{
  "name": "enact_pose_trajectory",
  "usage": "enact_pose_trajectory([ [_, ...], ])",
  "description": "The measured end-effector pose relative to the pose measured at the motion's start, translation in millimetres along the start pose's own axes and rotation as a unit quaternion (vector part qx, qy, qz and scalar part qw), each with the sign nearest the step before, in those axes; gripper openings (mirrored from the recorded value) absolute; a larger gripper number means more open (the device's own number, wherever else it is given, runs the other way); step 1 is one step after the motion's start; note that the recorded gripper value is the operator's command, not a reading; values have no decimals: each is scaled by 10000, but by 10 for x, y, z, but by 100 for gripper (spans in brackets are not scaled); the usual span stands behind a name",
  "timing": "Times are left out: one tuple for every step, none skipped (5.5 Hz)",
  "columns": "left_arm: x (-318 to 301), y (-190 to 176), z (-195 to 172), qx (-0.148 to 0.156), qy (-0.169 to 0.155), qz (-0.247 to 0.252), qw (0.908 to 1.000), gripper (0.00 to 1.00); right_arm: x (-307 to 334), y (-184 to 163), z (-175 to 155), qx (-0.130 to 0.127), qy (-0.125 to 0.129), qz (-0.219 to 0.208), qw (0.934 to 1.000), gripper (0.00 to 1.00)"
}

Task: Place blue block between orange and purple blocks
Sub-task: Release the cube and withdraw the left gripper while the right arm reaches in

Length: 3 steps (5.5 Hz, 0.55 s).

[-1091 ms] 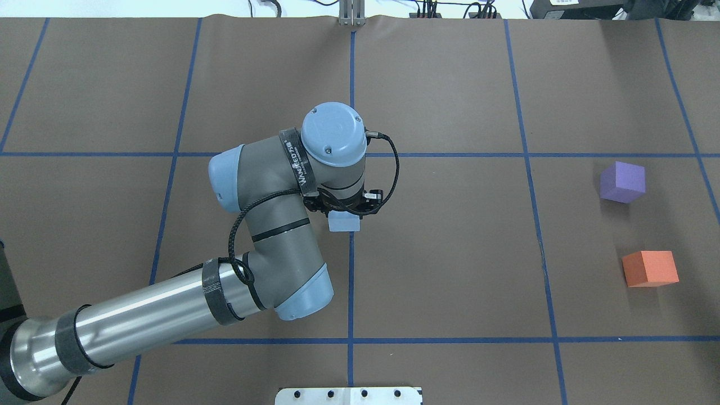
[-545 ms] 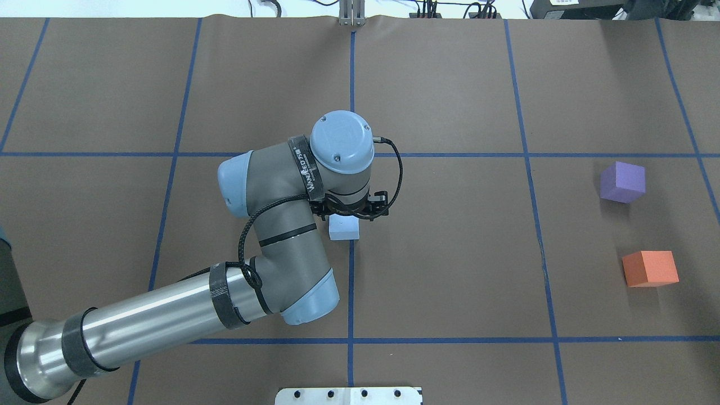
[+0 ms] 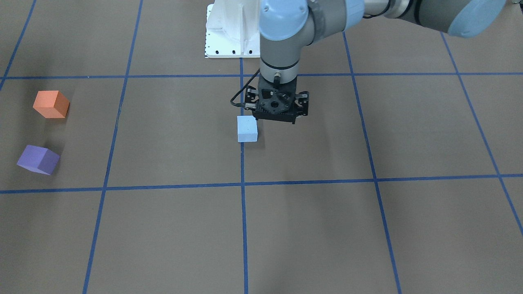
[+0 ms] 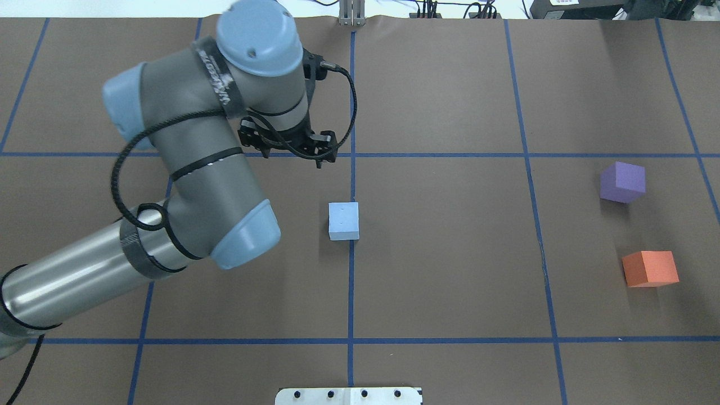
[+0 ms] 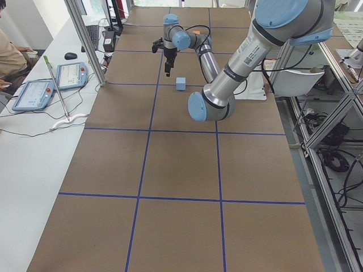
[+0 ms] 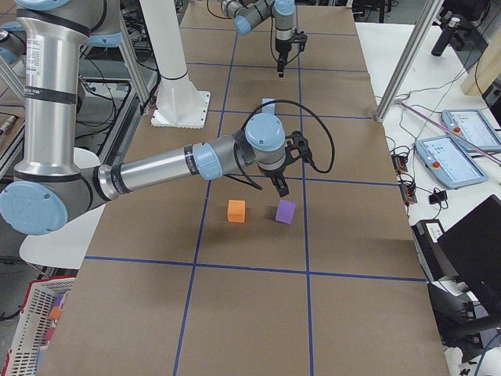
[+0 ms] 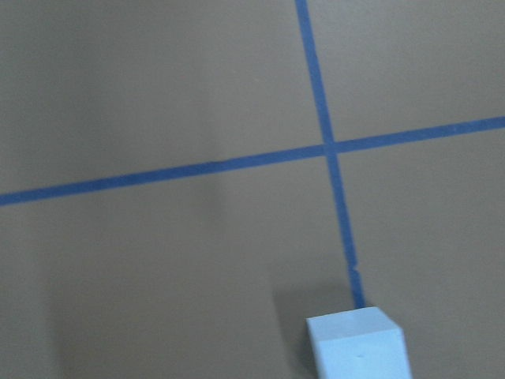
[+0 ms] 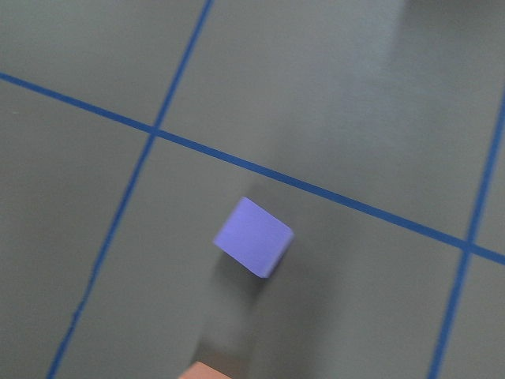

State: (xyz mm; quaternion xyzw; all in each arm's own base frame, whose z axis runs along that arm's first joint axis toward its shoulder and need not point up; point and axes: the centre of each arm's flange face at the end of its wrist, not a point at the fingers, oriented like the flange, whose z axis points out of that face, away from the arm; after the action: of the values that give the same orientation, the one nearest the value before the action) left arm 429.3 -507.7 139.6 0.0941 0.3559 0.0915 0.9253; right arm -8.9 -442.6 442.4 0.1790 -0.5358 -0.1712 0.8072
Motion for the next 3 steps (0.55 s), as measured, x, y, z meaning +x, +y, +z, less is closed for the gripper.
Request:
enact_pose_trajectory([
  [-503, 40, -87, 74, -132, 169, 9997, 100, -448, -359, 224, -43, -359, 108, 9993, 99],
  [-1015, 262, 10, -7, -280, 120, 9995, 100, -1089, -822, 637, -170, -508, 293, 9981, 99],
  [-1567, 512, 221, -283, -437, -103, 9986, 100, -1837, -1188, 1220, -221, -415, 481, 9977, 99],
])
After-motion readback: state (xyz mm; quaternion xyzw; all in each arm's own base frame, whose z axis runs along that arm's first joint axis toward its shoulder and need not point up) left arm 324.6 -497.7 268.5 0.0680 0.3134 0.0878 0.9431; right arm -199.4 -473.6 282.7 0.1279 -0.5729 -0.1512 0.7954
